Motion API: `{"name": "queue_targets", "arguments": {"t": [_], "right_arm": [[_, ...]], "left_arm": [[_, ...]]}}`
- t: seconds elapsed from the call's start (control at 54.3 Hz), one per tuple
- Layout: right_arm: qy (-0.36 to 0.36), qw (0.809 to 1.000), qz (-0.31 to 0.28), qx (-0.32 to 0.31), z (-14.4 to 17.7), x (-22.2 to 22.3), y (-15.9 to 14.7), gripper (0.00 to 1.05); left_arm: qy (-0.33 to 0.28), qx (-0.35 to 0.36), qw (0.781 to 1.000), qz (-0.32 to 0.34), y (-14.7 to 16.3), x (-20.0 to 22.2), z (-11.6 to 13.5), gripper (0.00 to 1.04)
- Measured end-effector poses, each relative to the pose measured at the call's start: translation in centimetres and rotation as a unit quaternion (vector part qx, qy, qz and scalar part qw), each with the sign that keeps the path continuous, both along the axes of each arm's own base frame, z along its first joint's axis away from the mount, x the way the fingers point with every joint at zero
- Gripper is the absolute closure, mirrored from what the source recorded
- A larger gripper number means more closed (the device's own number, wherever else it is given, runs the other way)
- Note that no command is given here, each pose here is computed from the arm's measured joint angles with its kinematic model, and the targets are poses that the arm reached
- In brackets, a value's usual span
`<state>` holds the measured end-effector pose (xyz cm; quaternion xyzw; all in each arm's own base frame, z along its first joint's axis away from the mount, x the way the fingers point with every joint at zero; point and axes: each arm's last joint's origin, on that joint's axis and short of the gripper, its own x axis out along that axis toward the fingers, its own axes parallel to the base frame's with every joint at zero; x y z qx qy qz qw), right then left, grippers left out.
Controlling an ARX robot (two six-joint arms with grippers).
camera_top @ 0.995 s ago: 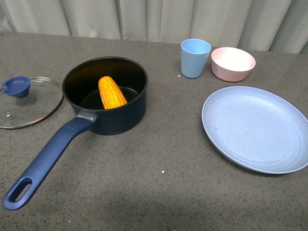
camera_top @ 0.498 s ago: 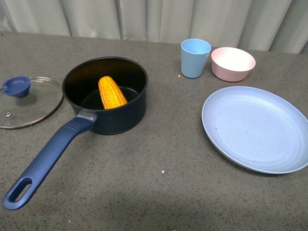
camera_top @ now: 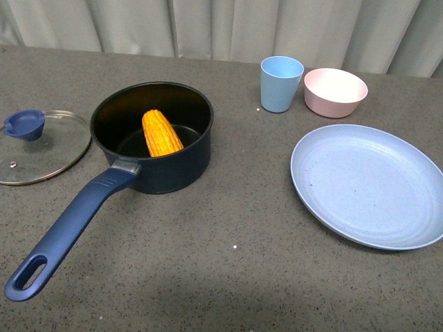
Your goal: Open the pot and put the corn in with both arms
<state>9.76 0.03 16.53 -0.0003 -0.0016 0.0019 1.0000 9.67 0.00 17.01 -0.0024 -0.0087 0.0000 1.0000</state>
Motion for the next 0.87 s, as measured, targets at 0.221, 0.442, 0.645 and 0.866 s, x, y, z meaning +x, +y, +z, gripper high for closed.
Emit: {"name": "queue_targets", "arguments": {"t": [0.221,0.442,0.645,0.866], "right_arm": [[0.0,1.0,0.0,0.0,0.0,0.0,0.0,0.47],[0.0,1.0,0.0,0.001,0.0,0.0,0.0,0.07],[0.0,1.0,0.0,0.0,0.0,0.0,0.0,0.09],[0.0,1.0,0.0,0.0,0.0,0.0,0.0,0.09]], "left_arm": [[0.0,0.0,1.0,0.0,0.0,0.0,0.0,0.06],[0.0,0.0,1.0,0.0,0.0,0.0,0.0,0.06],[0.0,0.0,1.0,0.0,0.0,0.0,0.0,0.06],[0.0,0.0,1.0,0.0,0.0,0.0,0.0,0.06]]}}
